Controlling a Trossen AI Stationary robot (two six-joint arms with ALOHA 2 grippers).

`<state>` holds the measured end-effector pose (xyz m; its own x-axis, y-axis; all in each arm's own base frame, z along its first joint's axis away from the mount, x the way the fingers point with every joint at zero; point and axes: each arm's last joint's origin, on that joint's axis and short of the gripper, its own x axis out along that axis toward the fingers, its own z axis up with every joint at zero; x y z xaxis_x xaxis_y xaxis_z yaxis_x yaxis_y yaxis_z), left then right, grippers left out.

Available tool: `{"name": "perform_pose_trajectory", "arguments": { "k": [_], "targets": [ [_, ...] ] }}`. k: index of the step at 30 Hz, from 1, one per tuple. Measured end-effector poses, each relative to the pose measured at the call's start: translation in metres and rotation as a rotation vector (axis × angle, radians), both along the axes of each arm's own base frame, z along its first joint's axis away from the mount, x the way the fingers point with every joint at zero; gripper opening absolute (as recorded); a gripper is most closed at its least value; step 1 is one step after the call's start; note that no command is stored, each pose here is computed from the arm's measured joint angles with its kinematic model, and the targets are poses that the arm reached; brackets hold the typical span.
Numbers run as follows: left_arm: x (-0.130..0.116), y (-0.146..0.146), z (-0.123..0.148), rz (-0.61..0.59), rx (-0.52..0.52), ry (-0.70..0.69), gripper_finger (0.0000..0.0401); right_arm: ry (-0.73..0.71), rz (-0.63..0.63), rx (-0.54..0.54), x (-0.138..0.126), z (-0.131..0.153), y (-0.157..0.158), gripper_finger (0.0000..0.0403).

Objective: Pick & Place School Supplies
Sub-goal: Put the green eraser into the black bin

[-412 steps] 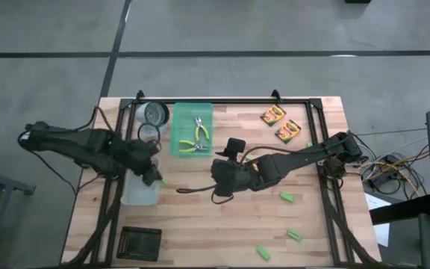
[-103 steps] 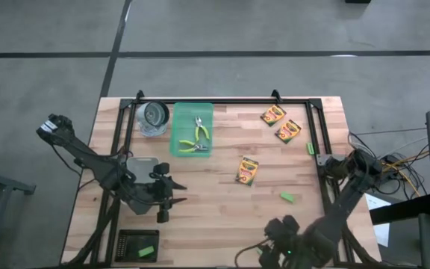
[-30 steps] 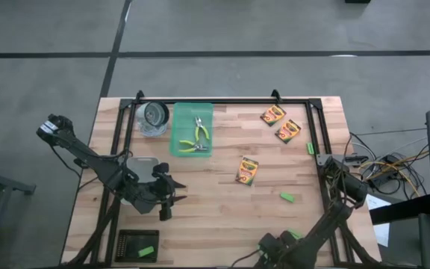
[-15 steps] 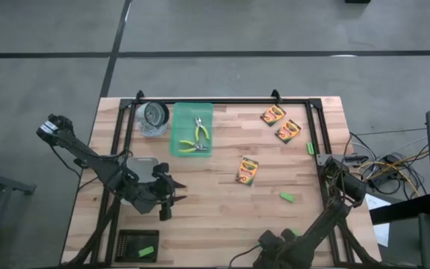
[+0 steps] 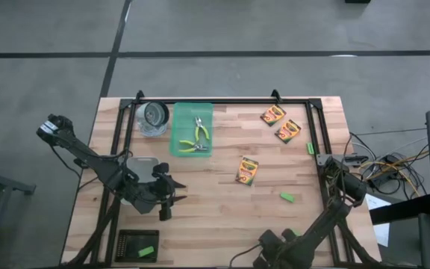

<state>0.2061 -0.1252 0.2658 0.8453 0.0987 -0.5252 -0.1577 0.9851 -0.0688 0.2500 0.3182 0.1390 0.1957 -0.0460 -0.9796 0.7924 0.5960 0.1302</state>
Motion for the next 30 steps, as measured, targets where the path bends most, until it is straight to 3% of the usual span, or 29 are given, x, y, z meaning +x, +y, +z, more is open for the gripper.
{"name": "perform_pose_trajectory", "arguments": {
  "k": [12, 18, 21, 24, 30],
  "targets": [
    [0.0, 0.0, 0.0, 0.0, 0.0, 0.0, 0.0165, -0.079, -0.073, -0.035, -0.004, 0.029, -0.011, 0.0067],
    [0.0, 0.0, 0.0, 0.02, -0.038, -0.008, 0.0165, -0.271, -0.099, -0.123, -0.004, 0.053, -0.019, 0.0068],
    [0.003, -0.001, 0.003, 0.067, -0.169, -0.044, 0.0165, -0.369, -0.119, -0.178, -0.003, 0.068, -0.028, 0.0068],
    [0.008, 0.0, 0.009, 0.143, -0.364, -0.113, 0.0165, -0.419, -0.137, -0.223, 0.0, 0.083, -0.041, 0.0068],
    [0.021, 0.007, 0.022, 0.182, -0.775, -0.176, 0.0165, -0.425, -0.025, -0.299, 0.016, 0.108, -0.069, 0.0068]
  ]
}}
